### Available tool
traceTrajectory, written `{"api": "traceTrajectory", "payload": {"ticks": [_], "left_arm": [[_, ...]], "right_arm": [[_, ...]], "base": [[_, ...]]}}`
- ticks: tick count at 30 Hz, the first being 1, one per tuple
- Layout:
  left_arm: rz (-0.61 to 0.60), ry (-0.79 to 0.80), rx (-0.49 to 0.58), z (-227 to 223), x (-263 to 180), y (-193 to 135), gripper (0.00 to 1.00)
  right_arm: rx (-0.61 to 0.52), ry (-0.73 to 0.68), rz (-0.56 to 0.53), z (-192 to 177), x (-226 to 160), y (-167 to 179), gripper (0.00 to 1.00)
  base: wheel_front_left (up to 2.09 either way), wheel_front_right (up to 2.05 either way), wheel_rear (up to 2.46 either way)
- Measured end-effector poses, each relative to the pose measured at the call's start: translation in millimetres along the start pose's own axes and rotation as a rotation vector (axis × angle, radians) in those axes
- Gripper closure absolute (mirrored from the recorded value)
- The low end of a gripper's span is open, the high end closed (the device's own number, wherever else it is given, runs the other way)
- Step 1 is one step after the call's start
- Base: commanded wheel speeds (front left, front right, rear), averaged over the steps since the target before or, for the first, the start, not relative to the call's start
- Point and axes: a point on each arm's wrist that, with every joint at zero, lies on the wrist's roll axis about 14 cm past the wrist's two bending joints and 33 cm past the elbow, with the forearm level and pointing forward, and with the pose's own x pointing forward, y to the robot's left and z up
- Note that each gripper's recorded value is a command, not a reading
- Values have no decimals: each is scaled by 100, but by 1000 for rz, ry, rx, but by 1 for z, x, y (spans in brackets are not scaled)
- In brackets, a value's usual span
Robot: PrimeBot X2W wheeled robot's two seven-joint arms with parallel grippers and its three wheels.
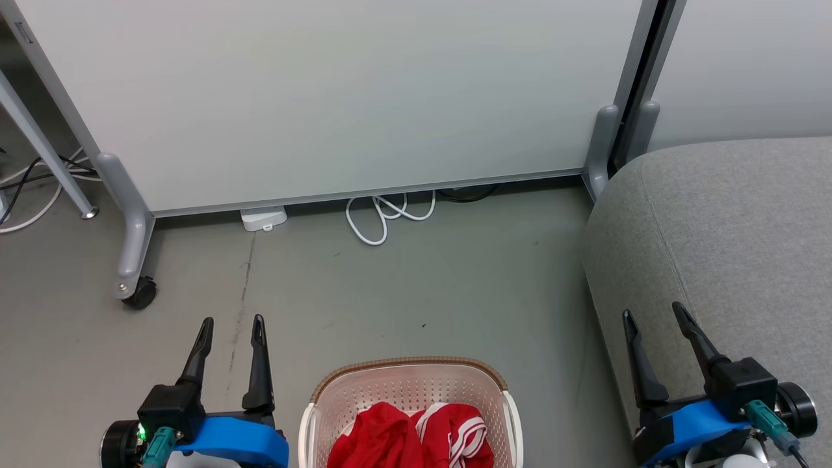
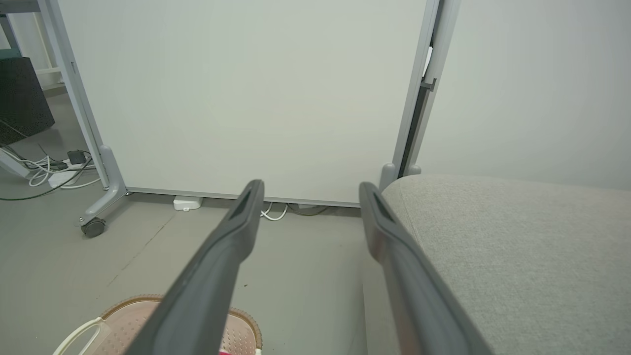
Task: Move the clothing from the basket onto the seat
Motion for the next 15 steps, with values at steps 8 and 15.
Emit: {"api": "traceTrajectory", "payload": {"ticks": [8,15], "left_arm": [[-2,3,-3,-1,0,-1,0],[-21,60,-17,-20,6,-8,0]], "right_arm": [[3,0,1,-1,-1,1,0],[-2,-10,7,2,2,1,0]], "base": [[0,0,0],[0,0,0]]}}
